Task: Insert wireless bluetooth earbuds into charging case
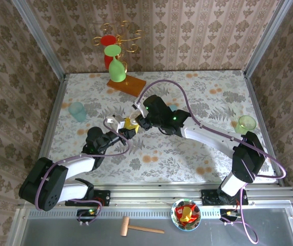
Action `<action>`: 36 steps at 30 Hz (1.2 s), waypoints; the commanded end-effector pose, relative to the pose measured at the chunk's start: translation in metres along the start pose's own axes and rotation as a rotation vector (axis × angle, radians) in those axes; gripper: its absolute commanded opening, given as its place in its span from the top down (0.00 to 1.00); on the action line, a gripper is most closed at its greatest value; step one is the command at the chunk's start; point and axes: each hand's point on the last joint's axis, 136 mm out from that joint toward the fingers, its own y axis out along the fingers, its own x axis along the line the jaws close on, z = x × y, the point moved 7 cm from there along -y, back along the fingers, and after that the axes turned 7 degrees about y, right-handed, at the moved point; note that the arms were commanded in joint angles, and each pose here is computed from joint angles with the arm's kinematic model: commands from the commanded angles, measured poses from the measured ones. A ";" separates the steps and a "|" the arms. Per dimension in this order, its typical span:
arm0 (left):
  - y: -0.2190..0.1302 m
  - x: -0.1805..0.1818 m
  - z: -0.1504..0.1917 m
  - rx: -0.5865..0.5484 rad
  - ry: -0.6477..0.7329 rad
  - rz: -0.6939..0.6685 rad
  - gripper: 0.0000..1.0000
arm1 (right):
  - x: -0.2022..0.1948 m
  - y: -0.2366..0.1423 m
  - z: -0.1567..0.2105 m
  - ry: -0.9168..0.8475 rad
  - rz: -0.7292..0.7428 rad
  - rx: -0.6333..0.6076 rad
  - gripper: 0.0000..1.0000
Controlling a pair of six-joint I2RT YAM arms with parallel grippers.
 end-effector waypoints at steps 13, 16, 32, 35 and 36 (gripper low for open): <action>0.006 0.000 -0.024 -0.093 0.035 0.032 0.74 | 0.001 -0.033 -0.009 0.079 -0.113 -0.092 0.61; 0.003 -0.001 -0.022 -0.093 0.057 0.050 0.74 | -0.003 -0.048 -0.011 0.098 -0.123 -0.154 0.54; 0.002 -0.022 -0.028 -0.138 0.253 0.198 0.74 | -0.046 -0.056 -0.027 0.454 -0.220 -0.028 0.20; 0.003 -0.024 -0.030 -0.148 0.256 0.204 0.73 | -0.044 -0.048 -0.022 0.457 -0.237 0.030 0.20; 0.003 -0.024 -0.031 -0.151 0.252 0.202 0.73 | -0.043 -0.046 -0.020 0.456 -0.245 0.051 0.20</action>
